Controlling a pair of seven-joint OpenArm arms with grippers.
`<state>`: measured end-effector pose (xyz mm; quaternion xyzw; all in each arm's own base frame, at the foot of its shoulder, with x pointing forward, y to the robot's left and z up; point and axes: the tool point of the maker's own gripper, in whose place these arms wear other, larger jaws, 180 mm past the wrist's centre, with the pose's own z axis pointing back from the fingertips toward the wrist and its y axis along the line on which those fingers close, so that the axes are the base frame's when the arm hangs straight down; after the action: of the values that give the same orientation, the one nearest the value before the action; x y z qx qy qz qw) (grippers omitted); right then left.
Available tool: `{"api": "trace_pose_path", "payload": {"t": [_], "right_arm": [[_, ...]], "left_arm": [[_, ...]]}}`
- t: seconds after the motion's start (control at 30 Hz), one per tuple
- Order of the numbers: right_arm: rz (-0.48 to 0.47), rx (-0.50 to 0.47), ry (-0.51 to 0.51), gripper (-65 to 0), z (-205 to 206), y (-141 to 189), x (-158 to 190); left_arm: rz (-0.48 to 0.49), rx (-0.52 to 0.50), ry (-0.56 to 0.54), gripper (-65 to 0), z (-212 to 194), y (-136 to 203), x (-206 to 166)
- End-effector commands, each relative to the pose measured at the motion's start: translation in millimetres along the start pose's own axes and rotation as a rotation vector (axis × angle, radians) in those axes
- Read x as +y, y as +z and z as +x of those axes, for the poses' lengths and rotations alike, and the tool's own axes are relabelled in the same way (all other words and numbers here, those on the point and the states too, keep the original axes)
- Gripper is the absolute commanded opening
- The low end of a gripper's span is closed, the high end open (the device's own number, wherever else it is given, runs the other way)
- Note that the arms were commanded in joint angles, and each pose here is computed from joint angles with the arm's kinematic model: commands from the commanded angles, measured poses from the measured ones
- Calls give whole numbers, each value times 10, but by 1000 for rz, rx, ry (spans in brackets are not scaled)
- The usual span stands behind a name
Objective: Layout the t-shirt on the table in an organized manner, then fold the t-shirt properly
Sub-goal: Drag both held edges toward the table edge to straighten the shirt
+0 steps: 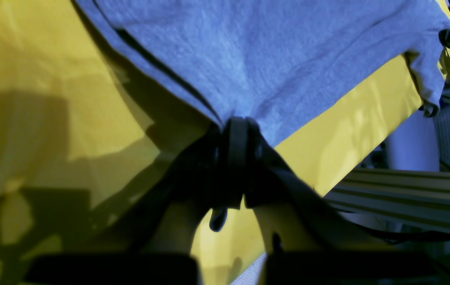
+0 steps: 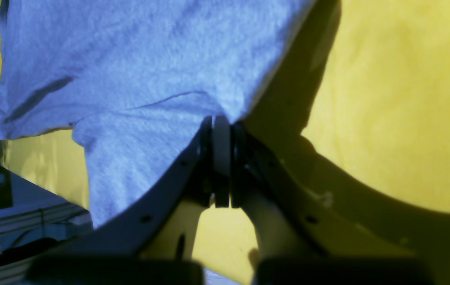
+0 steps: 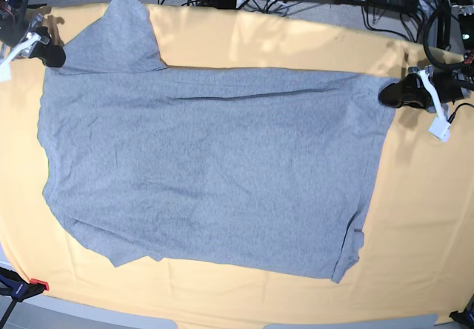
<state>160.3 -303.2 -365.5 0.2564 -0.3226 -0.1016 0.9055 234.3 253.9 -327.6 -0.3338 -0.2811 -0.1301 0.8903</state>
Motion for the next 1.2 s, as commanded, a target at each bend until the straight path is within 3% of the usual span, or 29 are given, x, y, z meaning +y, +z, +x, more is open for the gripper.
{"api": "trace_pose_path", "payload": {"t": [0.0, 0.1, 0.3, 0.57, 1.17], "right_arm": [[16, -62, 28, -650, 188, 100, 39], [65, -135, 29, -650, 295, 223, 149], [10, -120, 91, -650, 250, 426, 193], [2, -105, 88, -650, 195, 452, 181], [-6, -100, 106, -650, 243, 482, 163]], "left_arm": [[0, -37, -38, -650, 177, 79, -12], [3, -40, -42, -650, 196, 81, -8], [2, -43, -44, -650, 211, 81, -10], [7, 18, -50, -650, 124, 92, 1], [1, 4, -77, -650, 281, 277, -7]]}}
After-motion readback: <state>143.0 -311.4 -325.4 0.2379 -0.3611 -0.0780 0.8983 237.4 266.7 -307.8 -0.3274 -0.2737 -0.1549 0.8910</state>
